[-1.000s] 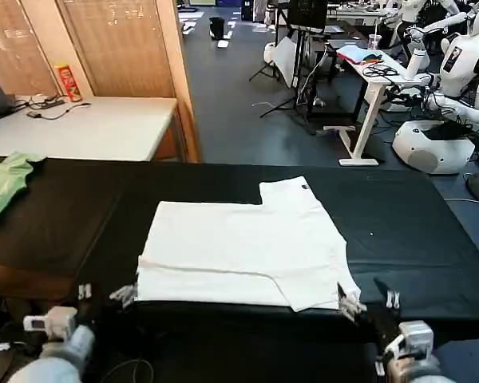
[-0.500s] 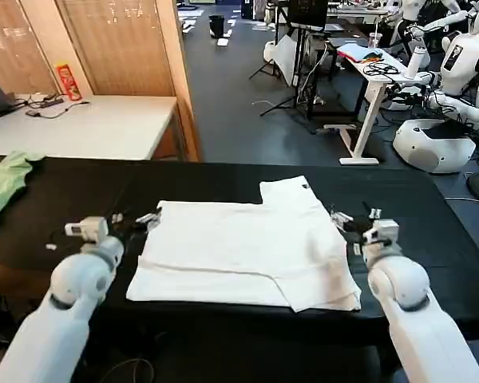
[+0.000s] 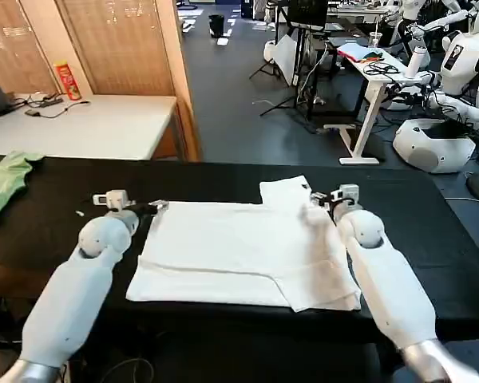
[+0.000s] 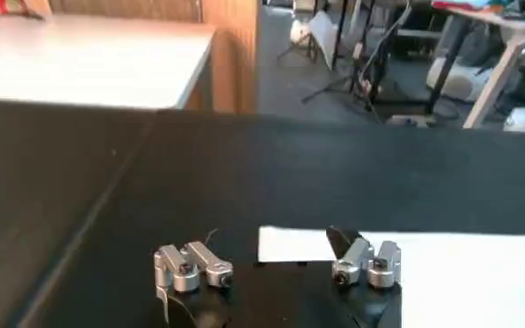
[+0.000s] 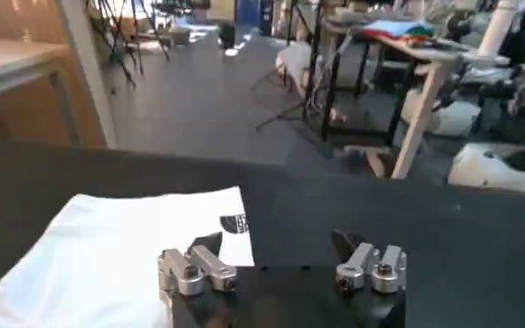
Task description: Fold and organize the clothes.
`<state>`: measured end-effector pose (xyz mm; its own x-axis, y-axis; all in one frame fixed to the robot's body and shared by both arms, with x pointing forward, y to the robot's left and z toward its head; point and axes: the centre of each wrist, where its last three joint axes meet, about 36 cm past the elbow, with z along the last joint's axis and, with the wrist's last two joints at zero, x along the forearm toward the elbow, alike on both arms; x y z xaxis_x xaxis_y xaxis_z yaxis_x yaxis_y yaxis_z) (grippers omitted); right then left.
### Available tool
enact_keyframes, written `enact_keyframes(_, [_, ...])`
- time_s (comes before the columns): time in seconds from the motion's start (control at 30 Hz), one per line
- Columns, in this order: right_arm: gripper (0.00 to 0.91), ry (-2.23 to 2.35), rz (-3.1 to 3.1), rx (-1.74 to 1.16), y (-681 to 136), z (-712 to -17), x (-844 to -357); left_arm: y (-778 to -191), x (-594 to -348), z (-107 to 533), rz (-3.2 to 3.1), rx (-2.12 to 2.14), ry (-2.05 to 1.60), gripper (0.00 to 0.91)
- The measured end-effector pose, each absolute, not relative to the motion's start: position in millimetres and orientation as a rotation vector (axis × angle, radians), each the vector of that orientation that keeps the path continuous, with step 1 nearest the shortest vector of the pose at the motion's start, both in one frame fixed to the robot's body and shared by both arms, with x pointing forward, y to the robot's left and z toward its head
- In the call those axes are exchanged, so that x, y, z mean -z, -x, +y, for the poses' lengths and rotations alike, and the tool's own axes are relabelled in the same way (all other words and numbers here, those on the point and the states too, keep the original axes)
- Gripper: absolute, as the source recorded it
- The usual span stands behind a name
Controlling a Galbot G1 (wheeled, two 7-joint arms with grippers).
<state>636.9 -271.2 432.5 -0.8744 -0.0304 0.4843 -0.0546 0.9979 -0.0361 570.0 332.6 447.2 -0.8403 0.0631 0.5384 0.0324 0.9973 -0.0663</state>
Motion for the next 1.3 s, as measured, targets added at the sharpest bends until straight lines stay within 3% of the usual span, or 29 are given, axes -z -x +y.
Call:
enact_keyframes(0.37, [0.878, -0.061, -2.603, -0.043, -640, -269, -426, -586, -436, 324, -2.565, -0.098, 0.080, 0.878])
enact_keyframes(0.43, [0.770, -0.067, -2.599, -0.038, -639, -270, -425, -589, -434, 322, -2.562, -0.099, 0.077, 0.790])
enact_keyframes(0.47, [0.751, -0.071, -2.596, -0.037, -639, -271, -424, -590, -433, 322, -2.560, -0.097, 0.075, 0.634])
enact_keyframes(0.5, [0.751, -0.073, -2.593, -0.036, -639, -271, -423, -591, -433, 322, -2.559, -0.096, 0.075, 0.585])
enact_keyframes(0.53, [0.673, -0.076, -2.591, -0.033, -639, -271, -422, -592, -432, 322, -2.556, -0.095, 0.075, 0.458])
enact_keyframes(0.57, [0.624, -0.081, -2.588, -0.029, -639, -270, -421, -593, -431, 323, -2.555, -0.092, 0.076, 0.390])
enact_keyframes(0.73, [0.429, -0.098, -2.581, -0.013, -639, -265, -417, -595, -428, 322, -2.548, -0.067, 0.081, 0.254])
enact_keyframes(0.8, [0.293, -0.106, -2.580, -0.011, -638, -264, -415, -595, -426, 322, -2.547, -0.058, 0.082, 0.224])
enact_keyframes(0.83, [0.273, -0.109, -2.579, -0.010, -638, -264, -415, -595, -426, 322, -2.546, -0.054, 0.083, 0.224])
enact_keyframes(0.87, [0.176, -0.110, -2.579, -0.008, -637, -264, -414, -595, -425, 321, -2.545, -0.051, 0.083, 0.205])
enact_keyframes(1.07, [0.059, -0.114, -2.593, 0.006, -632, -264, -412, -597, -420, 318, -2.542, -0.008, 0.069, 0.166])
enact_keyframes(1.3, [0.039, -0.119, -2.654, 0.033, -624, -271, -413, -596, -424, 317, -2.553, -0.018, 0.069, 0.166])
